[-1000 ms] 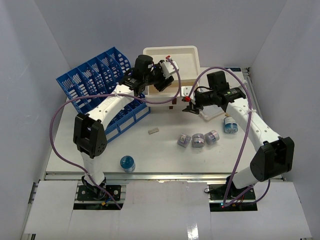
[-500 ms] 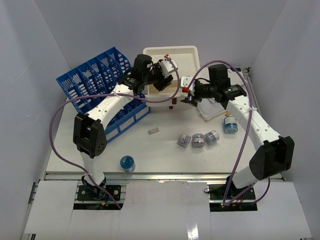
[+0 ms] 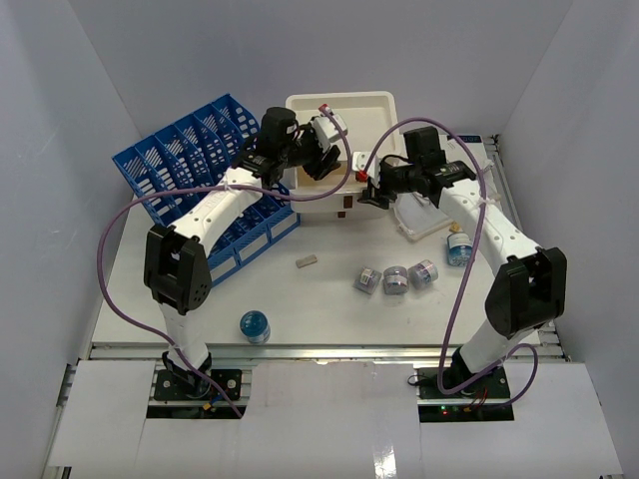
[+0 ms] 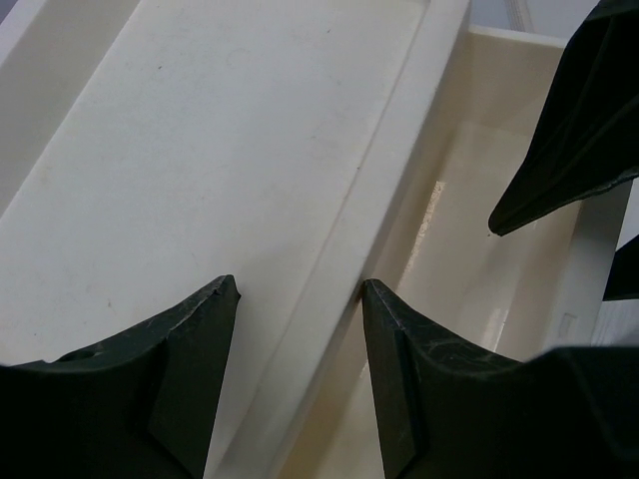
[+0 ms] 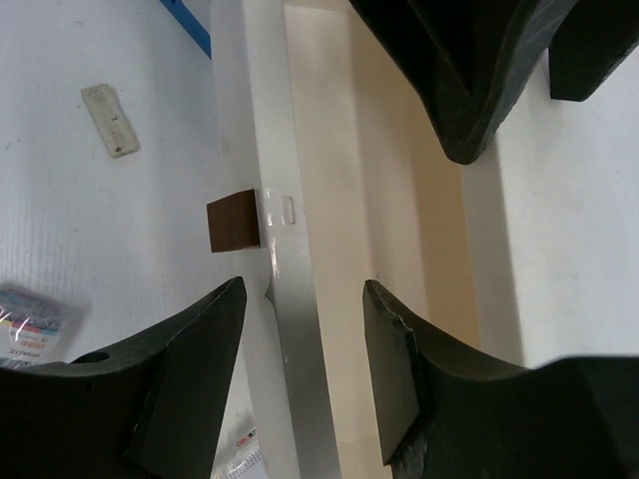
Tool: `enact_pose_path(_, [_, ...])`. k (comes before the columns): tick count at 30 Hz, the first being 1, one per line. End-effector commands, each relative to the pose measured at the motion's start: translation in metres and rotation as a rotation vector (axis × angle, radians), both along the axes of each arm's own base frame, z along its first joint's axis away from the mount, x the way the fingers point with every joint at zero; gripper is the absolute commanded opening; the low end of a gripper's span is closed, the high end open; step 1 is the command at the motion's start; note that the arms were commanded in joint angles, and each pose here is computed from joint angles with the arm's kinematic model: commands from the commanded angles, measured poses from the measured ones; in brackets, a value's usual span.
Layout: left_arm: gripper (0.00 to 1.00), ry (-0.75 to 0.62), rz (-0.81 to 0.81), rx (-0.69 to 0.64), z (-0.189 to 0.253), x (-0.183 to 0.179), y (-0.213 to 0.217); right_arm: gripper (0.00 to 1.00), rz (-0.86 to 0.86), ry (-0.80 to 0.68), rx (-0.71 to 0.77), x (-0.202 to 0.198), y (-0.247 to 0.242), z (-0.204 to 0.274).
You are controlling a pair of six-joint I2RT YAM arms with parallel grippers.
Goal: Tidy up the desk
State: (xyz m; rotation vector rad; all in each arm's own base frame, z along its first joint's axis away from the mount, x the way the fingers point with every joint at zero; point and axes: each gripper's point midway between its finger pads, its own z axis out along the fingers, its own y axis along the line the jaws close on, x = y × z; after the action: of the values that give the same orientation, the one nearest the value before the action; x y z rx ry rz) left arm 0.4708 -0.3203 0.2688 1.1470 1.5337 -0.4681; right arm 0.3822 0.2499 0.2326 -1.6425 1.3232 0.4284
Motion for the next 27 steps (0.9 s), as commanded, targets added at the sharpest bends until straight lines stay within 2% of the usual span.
enact_pose_path(1, [0.64,0.004,-0.001,-0.045,0.008,0.002,0.006,0.55,0.064,-0.003,0.011,-0.008,0.007,0.013])
enact_pose_path(17, [0.63,0.062,0.033,-0.089,-0.001,0.016,0.006,0.38,0.159,0.031,0.018,-0.049,0.004,0.017])
enact_pose_path(22, [0.63,0.068,0.044,-0.095,-0.001,0.02,0.005,0.36,0.173,0.03,0.038,-0.06,0.003,0.026])
enact_pose_path(24, [0.63,0.072,0.047,-0.098,-0.001,0.021,0.005,0.37,0.17,0.034,0.043,-0.062,0.003,0.029])
enact_pose_path(27, [0.65,0.08,0.053,-0.111,0.001,0.021,0.005,0.48,0.128,0.038,0.063,-0.056,0.004,0.036])
